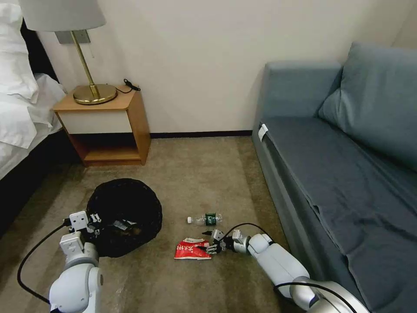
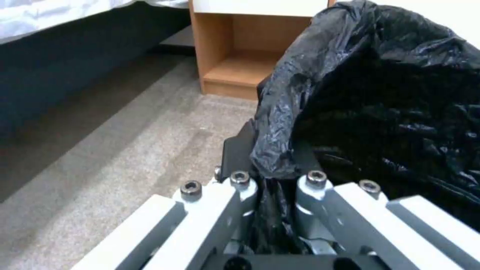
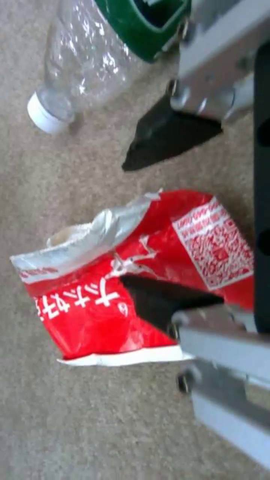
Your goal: Pick up the trash bin, then pick up the garbage on the floor and place it into the trash bin.
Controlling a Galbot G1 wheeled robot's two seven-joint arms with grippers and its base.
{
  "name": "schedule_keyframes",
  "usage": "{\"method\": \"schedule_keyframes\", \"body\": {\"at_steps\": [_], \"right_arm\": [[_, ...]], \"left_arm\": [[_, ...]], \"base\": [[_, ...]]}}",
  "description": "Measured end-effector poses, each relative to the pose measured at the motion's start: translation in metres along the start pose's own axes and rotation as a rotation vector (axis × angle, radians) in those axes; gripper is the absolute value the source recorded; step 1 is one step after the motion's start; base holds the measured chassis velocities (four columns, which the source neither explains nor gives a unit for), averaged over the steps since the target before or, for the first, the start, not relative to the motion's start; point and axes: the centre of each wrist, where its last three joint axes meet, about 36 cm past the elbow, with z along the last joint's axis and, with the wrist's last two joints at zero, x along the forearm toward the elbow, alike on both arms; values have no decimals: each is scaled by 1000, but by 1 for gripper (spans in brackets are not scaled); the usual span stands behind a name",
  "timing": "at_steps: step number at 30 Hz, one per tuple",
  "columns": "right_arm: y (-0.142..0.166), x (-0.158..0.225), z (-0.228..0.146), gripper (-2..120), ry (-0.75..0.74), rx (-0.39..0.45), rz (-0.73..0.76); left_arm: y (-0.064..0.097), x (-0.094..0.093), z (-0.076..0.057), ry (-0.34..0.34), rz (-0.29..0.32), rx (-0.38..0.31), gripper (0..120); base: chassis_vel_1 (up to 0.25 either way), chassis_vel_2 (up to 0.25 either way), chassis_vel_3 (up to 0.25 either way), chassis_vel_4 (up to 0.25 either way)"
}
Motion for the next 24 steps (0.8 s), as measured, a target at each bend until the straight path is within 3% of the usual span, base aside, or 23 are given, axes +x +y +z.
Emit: {"method": "schedule_keyframes", "body": {"at_steps": [15, 24], "right_arm": [[-3, 10, 5, 1, -12, -5, 27], [0, 12, 4, 0, -87, 6, 68]], "left_arm": [[2, 0, -2, -4, -4, 5, 4], [-1, -5, 0, 2, 1, 9, 4]], "base": [[0, 0, 0, 0], [0, 0, 0, 0]]}}
